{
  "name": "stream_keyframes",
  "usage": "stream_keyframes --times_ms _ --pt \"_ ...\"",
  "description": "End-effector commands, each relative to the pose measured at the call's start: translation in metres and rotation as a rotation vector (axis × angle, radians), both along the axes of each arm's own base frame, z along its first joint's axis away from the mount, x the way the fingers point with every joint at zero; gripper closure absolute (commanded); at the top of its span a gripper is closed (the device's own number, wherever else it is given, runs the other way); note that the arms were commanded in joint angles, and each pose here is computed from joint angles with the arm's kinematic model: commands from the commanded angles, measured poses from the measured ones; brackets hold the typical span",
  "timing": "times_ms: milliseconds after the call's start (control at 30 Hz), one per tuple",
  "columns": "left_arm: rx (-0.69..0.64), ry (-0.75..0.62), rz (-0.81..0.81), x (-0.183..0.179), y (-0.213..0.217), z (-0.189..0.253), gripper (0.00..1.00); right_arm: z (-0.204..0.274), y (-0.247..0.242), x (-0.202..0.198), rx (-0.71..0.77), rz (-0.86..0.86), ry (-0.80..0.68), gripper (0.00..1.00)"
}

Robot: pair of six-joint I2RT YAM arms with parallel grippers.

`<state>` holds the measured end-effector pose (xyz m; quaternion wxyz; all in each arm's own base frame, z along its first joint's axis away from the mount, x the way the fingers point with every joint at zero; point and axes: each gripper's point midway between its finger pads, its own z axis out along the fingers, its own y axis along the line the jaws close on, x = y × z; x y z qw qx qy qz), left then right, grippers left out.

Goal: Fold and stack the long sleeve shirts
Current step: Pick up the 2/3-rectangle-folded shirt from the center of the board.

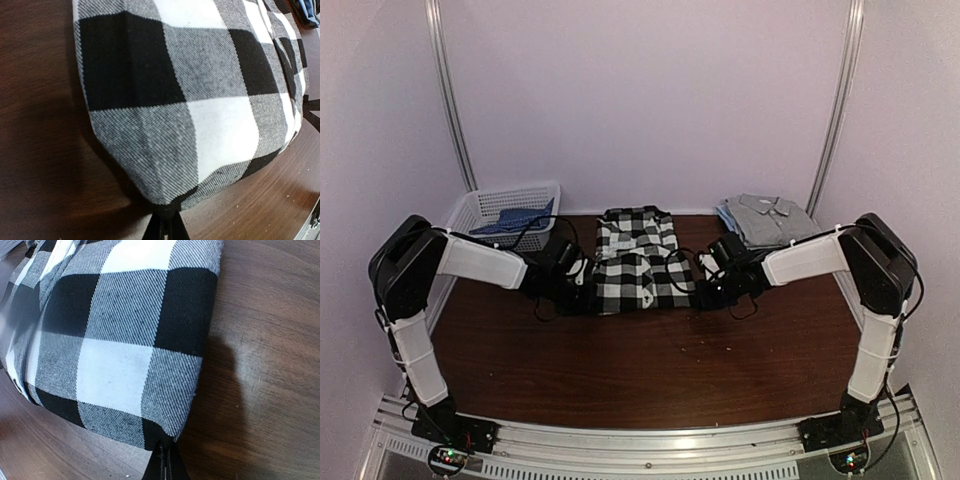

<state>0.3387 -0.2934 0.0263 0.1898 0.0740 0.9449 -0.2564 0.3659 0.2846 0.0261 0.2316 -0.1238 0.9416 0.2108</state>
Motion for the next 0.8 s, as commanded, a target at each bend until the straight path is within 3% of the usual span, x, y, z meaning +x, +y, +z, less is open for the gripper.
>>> stream_keyframes --times_ms 0,467,767 --pt "-0.019 0.012 -0.036 -0.019 -0.003 0.021 1.0 0.018 -0.004 -0.017 0.007 0.007 -0.012 1.0" --pt "0.046 0.114 -0.07 -0.14 0.022 0.018 1.0 0.023 -0.01 -0.138 0.062 0.027 0.067 1.0" --pt "0.011 0.079 -0.127 -0.188 0.017 0.059 1.0 0.049 -0.013 -0.194 0.1 0.032 0.079 1.0"
